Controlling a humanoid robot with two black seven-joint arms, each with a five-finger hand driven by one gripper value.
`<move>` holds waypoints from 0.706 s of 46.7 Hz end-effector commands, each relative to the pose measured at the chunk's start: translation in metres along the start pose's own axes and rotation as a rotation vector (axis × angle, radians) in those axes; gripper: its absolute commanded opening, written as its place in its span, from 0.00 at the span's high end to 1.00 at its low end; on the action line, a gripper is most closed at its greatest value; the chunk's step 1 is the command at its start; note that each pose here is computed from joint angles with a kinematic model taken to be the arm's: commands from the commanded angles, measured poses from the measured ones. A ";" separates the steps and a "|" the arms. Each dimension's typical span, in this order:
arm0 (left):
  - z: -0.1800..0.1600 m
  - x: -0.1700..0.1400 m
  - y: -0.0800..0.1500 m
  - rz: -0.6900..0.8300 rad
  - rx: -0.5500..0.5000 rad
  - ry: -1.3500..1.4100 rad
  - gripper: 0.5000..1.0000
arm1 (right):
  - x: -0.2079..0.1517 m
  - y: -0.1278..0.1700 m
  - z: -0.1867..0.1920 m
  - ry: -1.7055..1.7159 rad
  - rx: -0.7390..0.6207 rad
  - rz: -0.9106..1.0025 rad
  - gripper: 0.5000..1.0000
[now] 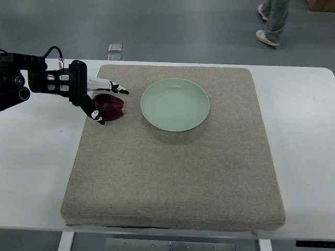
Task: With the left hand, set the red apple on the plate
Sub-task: 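Close the left hand fingers around the red apple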
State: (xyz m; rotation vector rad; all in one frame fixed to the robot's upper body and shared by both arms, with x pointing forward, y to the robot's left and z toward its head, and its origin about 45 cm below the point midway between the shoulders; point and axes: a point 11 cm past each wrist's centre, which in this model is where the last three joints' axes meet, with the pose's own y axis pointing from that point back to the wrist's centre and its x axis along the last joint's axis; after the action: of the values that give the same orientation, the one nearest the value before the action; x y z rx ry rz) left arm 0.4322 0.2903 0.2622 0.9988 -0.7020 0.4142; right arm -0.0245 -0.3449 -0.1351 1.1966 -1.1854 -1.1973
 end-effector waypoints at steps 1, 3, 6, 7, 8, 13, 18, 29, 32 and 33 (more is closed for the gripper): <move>-0.002 -0.001 -0.001 0.006 0.007 -0.009 0.11 | 0.000 0.000 0.000 0.000 0.000 0.000 0.14; -0.004 -0.002 -0.001 0.008 0.017 -0.030 0.12 | 0.000 0.000 0.000 0.000 0.000 0.000 0.14; -0.007 -0.002 -0.001 0.014 0.029 -0.056 0.14 | 0.000 0.000 0.000 0.000 0.000 0.000 0.14; -0.007 -0.002 -0.001 0.014 0.031 -0.062 0.14 | 0.000 0.000 0.000 0.001 0.000 0.000 0.14; -0.008 -0.003 -0.001 0.015 0.033 -0.065 0.14 | 0.000 0.000 0.000 0.000 0.000 0.000 0.14; -0.007 -0.003 -0.002 0.013 0.032 -0.065 0.16 | 0.000 0.000 0.000 0.000 0.000 0.000 0.14; -0.004 -0.004 -0.005 0.014 0.024 -0.069 0.20 | 0.000 0.000 0.000 0.000 0.000 0.000 0.14; -0.008 -0.008 -0.006 0.010 0.033 -0.062 0.38 | 0.000 0.000 0.000 0.000 0.000 0.000 0.14; -0.011 -0.008 -0.006 0.012 0.039 -0.060 0.44 | 0.000 0.000 0.000 0.000 0.000 0.000 0.14; -0.011 -0.008 -0.006 0.012 0.039 -0.060 0.44 | 0.000 0.000 0.000 0.000 0.000 0.000 0.14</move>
State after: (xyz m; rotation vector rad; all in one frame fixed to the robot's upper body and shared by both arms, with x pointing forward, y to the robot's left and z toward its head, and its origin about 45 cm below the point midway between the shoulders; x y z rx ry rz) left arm 0.4332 0.2957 0.2496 1.0456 -0.7574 0.4087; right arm -0.0245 -0.3449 -0.1351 1.1964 -1.1853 -1.1975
